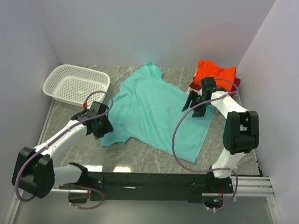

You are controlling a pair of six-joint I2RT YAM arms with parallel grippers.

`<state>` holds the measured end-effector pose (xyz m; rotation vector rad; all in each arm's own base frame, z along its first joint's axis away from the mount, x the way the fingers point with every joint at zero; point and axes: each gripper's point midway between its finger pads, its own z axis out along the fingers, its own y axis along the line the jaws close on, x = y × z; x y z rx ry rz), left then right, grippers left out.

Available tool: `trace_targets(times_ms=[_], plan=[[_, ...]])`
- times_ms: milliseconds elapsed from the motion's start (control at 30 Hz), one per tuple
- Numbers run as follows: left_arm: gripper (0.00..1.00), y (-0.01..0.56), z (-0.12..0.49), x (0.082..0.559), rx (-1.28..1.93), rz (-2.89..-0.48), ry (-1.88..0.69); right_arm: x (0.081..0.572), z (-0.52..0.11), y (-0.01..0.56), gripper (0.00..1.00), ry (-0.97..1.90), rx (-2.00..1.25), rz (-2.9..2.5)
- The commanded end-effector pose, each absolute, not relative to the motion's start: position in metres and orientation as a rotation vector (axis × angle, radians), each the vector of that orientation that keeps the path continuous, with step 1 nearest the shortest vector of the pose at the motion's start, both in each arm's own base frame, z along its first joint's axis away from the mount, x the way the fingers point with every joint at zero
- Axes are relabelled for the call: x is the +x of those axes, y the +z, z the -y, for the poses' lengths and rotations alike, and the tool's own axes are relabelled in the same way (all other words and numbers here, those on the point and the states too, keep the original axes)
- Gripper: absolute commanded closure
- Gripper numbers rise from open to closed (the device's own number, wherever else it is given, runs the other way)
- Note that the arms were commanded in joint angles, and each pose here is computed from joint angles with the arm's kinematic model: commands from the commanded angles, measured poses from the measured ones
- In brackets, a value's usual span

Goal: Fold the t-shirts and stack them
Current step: Fold the tshirt

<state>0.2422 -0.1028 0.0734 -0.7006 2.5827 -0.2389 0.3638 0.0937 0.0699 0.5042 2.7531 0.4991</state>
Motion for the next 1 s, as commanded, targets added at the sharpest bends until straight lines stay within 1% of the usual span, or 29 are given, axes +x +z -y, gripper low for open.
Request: trace_targets(times_ms=[0, 200, 300, 533, 600, 967], plan=[[0.45, 0.059, 0.089, 0.223, -0.889, -2.566, -0.174, 0.369, -0.099, 0.091, 0.28, 0.533, 0.466, -2.673], [0.52, 0.048, 0.067, 0.197, -1.031, -2.509, -0.076, 0.369, -0.1, 0.088, 0.28, 0.537, 0.468, -2.683], [0.53, 0.047, 0.062, 0.2, -1.062, -2.455, -0.078, 0.371, -0.101, 0.088, 0.28, 0.551, 0.468, -2.681], [0.54, 0.03, 0.056, 0.2, -1.047, -2.496, -0.006, 0.37, -0.101, 0.087, 0.28, 0.546, 0.458, -2.686], [0.57, 0.028, 0.054, 0.203, -1.049, -2.483, -0.003, 0.37, -0.101, 0.086, 0.28, 0.543, 0.459, -2.688], [0.63, 0.019, 0.058, 0.212, -1.009, -2.51, -0.059, 0.37, -0.101, 0.09, 0.28, 0.542, 0.464, -2.675]])
